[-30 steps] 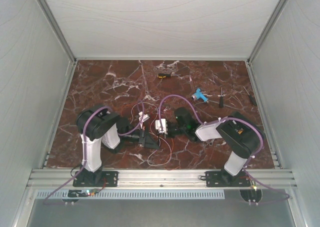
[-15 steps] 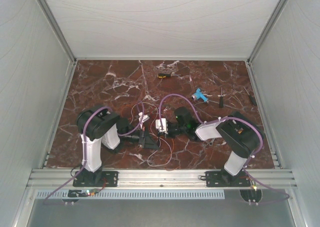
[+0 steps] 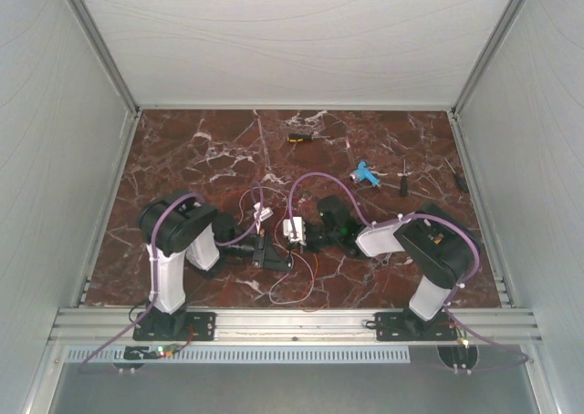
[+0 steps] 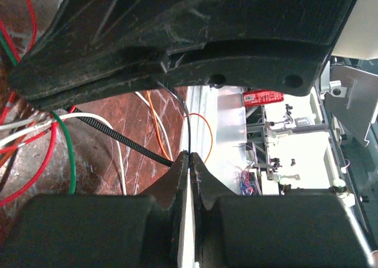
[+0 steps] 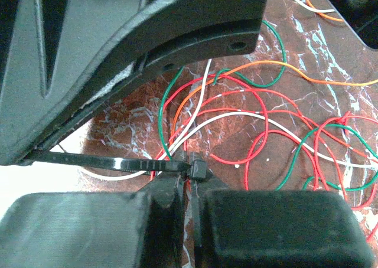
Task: Zip-tie the wires
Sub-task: Tie the cable at the center of the board.
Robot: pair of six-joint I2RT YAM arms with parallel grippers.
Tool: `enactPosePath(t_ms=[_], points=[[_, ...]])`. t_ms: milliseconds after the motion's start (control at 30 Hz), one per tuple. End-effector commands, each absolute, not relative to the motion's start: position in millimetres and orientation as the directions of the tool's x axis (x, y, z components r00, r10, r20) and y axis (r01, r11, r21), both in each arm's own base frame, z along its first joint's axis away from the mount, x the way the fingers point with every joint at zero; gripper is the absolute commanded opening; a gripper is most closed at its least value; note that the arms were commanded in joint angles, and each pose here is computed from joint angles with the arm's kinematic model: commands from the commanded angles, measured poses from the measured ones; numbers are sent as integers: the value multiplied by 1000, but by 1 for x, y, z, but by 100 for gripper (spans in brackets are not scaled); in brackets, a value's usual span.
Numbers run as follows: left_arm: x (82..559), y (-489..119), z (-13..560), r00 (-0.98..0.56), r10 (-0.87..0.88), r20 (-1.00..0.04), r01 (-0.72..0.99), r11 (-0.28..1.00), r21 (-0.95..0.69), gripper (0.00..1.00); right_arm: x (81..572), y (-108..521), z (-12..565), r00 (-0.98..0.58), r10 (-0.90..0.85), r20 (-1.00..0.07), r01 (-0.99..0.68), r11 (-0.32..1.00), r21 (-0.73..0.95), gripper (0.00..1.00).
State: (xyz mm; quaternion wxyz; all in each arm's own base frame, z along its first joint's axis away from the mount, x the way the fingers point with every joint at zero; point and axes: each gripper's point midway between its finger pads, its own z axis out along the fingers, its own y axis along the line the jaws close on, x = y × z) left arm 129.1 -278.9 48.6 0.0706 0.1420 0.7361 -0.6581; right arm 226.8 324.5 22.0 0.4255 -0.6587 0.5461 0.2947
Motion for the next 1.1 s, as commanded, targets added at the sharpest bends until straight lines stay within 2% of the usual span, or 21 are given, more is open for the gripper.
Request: enactPosePath(t_ms=[0,267,633,1067], points=[[131,-283,84,-847,117,-519,512,-82,-855,0,240,327,31,292,-480,-827,-947,-22,-322,0],[139,-280,75,-875,98,-475,473,-46,-880,0,245,327,37,295,-472,-831,-938,21,-345,0],[142,-274,62,-907,82,-413,415,-3,-910,0,241,328,35,291,-465,-836,-943,5,-332,0],[124,-271,71,-862,141,-488,484,-63,-873,0,256,328,36,263,-458,-849,-947,46,-318,0]])
